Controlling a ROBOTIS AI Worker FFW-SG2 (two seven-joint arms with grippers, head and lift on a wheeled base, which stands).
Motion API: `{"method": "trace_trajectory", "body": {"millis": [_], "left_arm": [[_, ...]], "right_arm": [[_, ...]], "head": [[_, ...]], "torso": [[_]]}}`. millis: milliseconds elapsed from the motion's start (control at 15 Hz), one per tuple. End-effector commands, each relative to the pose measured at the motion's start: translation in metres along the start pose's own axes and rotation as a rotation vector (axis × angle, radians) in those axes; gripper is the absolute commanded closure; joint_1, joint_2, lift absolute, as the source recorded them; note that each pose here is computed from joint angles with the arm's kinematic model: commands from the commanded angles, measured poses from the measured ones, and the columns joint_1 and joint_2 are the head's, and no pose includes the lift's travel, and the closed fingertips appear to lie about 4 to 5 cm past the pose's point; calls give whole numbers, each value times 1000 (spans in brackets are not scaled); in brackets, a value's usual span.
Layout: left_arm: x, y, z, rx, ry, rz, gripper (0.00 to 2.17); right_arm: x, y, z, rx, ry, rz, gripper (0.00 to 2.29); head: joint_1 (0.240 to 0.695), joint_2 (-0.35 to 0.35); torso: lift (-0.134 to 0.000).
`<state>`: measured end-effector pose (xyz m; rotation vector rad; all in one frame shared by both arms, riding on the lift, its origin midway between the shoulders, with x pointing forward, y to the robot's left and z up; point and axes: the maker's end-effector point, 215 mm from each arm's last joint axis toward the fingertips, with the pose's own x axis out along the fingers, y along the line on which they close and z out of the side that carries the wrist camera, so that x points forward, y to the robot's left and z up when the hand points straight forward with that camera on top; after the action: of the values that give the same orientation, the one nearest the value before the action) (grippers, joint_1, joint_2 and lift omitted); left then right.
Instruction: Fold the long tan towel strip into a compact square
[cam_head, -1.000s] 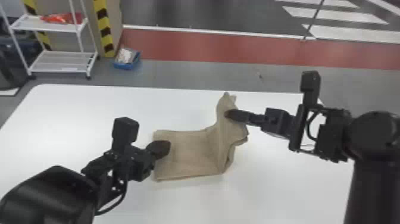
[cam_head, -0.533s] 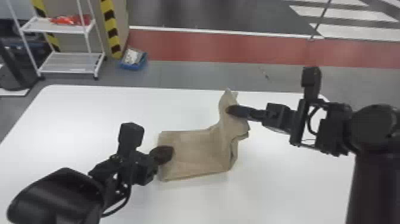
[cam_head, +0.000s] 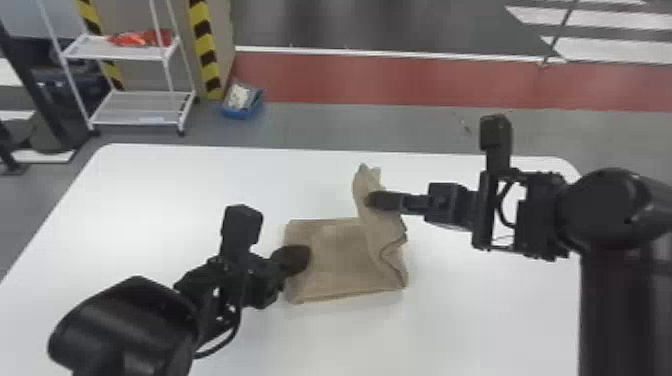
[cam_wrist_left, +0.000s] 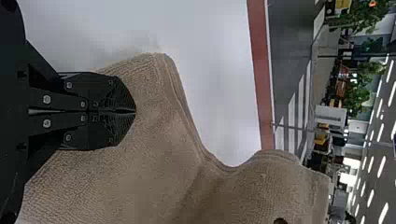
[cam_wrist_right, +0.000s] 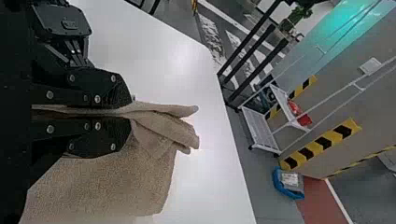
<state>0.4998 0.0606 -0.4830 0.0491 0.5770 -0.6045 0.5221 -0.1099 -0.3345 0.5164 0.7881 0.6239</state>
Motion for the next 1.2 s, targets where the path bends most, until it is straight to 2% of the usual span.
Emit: {"method": "trace_trajectory", "body": {"millis": [0, 400, 733, 1133], "left_arm": [[2, -4, -2, -1, 4, -6, 1973], [5, -14, -4, -5, 8, -23, 1973], [5, -14, -5, -7, 8, -27, 1973], [3, -15, -8, -10, 10, -27, 1973]], "right_arm": [[11, 3, -11, 6, 31, 14, 1055], [36, 22, -11, -50, 31, 33, 1055], [46, 24, -35, -35, 73, 49, 1052], [55, 24, -47, -18, 87, 66, 954]], "head": [[695, -57], [695, -35], [695, -17], [695, -4]], "torso": [[-124], [-124], [-124], [-124]]}}
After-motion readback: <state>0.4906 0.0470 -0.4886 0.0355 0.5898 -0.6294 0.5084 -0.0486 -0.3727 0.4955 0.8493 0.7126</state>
